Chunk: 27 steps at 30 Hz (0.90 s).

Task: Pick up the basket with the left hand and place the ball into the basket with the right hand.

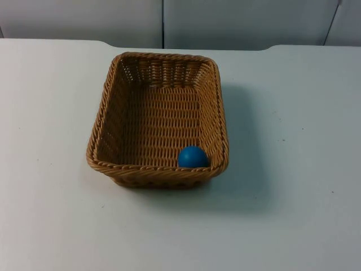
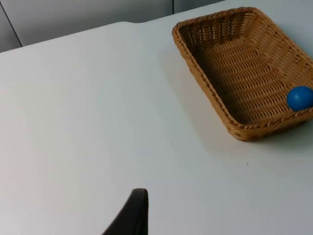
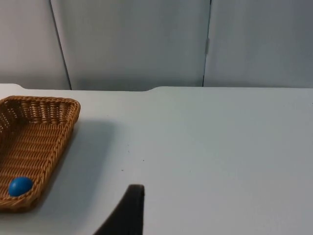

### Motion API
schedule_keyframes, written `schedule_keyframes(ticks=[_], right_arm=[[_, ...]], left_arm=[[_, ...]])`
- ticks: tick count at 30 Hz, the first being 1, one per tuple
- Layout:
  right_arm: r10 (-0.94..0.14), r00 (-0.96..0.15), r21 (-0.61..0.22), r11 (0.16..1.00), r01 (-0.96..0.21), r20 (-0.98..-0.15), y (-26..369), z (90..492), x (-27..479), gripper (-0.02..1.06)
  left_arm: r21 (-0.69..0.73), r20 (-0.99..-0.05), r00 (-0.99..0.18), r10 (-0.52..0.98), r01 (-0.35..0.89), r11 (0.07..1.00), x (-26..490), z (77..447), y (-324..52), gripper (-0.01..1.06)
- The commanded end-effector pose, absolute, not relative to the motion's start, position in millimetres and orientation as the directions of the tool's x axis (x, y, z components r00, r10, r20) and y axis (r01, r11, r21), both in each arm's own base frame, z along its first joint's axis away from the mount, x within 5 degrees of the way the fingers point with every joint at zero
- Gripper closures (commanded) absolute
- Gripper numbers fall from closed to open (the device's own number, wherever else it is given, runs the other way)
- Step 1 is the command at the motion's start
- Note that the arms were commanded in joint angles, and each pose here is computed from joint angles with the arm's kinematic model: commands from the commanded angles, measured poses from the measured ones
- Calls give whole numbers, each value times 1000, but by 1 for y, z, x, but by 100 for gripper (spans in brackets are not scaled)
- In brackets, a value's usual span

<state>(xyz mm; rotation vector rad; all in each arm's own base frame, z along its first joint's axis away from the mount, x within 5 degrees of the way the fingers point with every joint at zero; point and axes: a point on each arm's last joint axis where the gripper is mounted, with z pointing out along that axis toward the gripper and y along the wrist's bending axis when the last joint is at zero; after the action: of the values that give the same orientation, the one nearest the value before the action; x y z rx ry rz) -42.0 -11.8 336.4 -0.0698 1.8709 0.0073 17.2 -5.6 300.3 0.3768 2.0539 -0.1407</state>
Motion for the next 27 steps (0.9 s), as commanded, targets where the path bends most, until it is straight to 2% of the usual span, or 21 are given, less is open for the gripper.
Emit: schedule_keyframes(ticks=[1,6,13,17,27], right_arm=[[-56,-297,-43,998,-50,-953,-13,335,-43,4],[-58,-326,-43,998,-52,-944,-12,329,-40,4],[-48,-435,-6,995,-97,-899,-4,292,-15,4],[-53,-459,-7,995,-100,-887,-3,279,-7,4],[-53,-461,-7,995,-100,-886,-3,278,-6,4]], left_arm=[[47,-874,-443,200,332,942,17,300,-6,8],[37,-860,-469,201,334,942,18,292,-7,8],[15,-829,-528,182,304,953,16,288,-5,8],[42,-816,-542,201,291,956,15,282,-2,8],[44,-832,-519,195,289,956,10,280,0,8]])
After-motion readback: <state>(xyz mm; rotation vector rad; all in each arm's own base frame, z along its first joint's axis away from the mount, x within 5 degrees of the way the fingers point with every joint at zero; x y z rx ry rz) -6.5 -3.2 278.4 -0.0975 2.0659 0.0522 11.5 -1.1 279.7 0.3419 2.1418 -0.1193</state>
